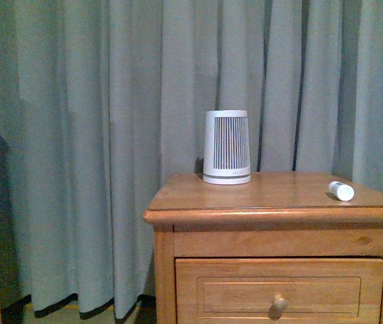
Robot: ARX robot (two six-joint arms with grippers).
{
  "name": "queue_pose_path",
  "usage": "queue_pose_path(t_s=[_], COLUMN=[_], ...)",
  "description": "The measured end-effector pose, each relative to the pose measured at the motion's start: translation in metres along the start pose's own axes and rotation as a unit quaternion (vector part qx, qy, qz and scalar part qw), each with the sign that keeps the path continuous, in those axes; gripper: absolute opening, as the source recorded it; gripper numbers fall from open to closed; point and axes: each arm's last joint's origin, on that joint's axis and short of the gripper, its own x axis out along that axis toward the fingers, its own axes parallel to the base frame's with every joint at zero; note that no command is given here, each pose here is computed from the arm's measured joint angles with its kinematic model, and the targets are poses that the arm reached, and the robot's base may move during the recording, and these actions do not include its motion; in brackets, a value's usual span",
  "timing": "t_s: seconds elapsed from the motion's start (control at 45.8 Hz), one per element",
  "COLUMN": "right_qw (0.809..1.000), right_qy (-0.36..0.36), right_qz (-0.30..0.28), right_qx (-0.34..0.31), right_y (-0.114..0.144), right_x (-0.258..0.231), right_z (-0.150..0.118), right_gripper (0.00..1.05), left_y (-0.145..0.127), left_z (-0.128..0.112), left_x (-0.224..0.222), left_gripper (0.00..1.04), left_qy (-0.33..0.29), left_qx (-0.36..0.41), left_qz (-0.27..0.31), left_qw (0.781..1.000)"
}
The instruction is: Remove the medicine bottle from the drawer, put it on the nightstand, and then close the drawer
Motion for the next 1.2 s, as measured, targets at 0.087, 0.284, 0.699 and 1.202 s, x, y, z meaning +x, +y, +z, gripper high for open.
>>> queue_pose_path(t_s=[0.087, 0.284, 0.699, 1.202], right_qw=[1.000, 1.000, 1.000, 1.000], right_qy=[0.000, 0.000, 0.000, 0.000], right_qz=[0.000, 0.000, 0.000, 0.000], right_qx=[0.000, 0.000, 0.000, 0.000], right_y=[0.0000, 0.0000, 0.0000, 0.0000], right_x=[0.0000, 0.0000, 0.0000, 0.0000], right_z=[0.0000, 0.0000, 0.0000, 0.0000], right_gripper=[0.98, 0.98, 0.98, 0.98], left_y=[0.0000, 0.0000, 0.0000, 0.0000], left_z=[0.0000, 0.0000, 0.0000, 0.0000], left_x=[0.0000, 0.0000, 0.0000, 0.0000], left_gripper=[0.98, 0.98, 0.98, 0.98], left_qy=[0.000, 0.000, 0.000, 0.000], left_qx=[0.000, 0.000, 0.000, 0.000], left_qz=[0.000, 0.000, 0.000, 0.000], left_qw=[1.000, 1.000, 1.000, 1.000])
